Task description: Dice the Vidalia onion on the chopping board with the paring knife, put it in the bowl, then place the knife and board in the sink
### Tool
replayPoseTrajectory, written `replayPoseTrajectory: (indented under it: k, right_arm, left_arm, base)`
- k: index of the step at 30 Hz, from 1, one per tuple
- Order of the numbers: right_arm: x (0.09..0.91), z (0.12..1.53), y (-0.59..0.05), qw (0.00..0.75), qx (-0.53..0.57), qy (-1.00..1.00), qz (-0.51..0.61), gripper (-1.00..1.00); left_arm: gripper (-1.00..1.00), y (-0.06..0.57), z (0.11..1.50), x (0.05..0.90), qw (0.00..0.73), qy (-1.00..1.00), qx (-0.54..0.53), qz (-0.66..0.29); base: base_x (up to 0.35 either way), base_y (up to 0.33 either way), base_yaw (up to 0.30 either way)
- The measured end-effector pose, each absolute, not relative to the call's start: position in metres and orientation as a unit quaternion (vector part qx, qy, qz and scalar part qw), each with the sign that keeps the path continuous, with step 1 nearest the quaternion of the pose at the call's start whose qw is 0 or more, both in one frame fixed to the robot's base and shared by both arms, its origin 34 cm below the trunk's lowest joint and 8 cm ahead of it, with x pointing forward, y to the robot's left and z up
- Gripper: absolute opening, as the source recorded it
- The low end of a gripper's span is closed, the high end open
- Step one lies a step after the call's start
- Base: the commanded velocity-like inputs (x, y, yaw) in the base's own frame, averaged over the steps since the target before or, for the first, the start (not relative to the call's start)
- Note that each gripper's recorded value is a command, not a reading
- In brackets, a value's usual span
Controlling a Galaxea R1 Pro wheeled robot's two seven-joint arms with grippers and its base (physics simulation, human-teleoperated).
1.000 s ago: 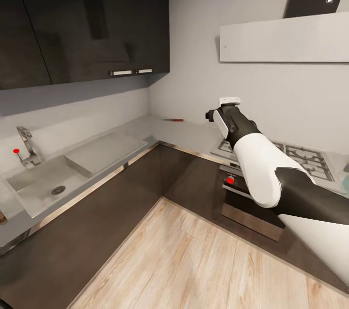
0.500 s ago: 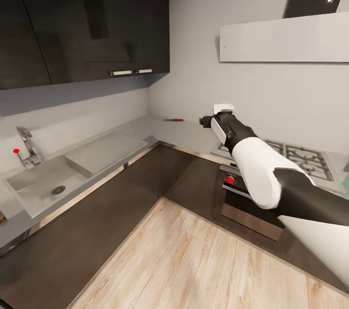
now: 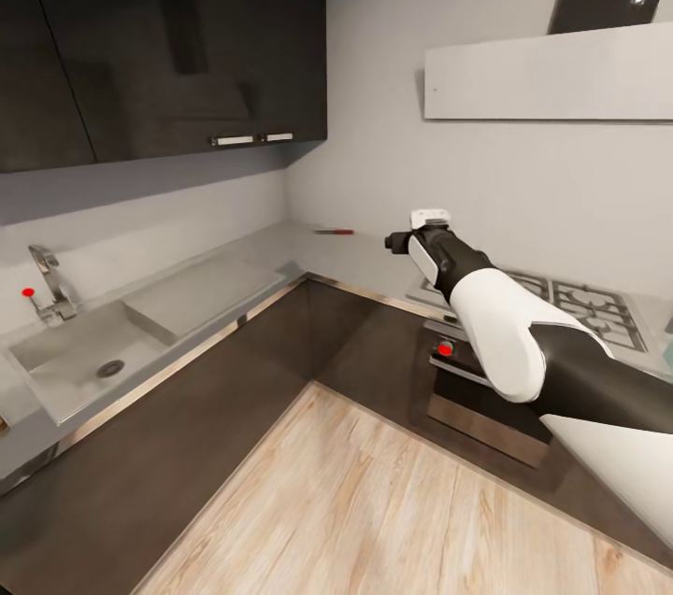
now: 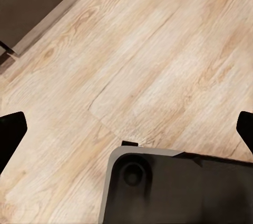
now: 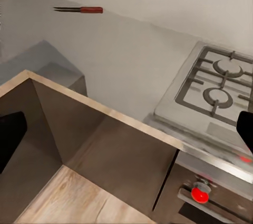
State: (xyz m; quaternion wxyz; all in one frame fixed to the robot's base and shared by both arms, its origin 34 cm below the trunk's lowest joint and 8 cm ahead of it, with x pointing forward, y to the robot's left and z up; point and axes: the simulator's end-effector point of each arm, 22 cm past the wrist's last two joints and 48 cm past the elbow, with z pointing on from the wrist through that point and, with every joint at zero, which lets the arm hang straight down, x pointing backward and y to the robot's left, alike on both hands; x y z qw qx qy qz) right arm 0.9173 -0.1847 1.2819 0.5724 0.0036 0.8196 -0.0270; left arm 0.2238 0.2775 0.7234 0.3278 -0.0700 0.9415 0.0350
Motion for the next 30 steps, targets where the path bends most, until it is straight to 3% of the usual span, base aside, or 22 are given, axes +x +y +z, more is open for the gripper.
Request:
replayPoseTrajectory:
  k: [23,30]
  right_arm:
    - [0.915,1.267,-0.181,0.562,-0.001,0.827,-0.026,1.00]
    - [0.914,1.261,-0.181,0.557,-0.003,0.830,-0.028,1.00]
  left_arm:
    - [1.00,0.279,0.721,0.218,0.322,0.944,-0.069,0.037]
    - [1.00,0.280,0.719,0.216,0.318,0.945,-0.069,0.038]
  base:
    - [0.326,0.000,0.002]
    - [0.345,0.000,0.179]
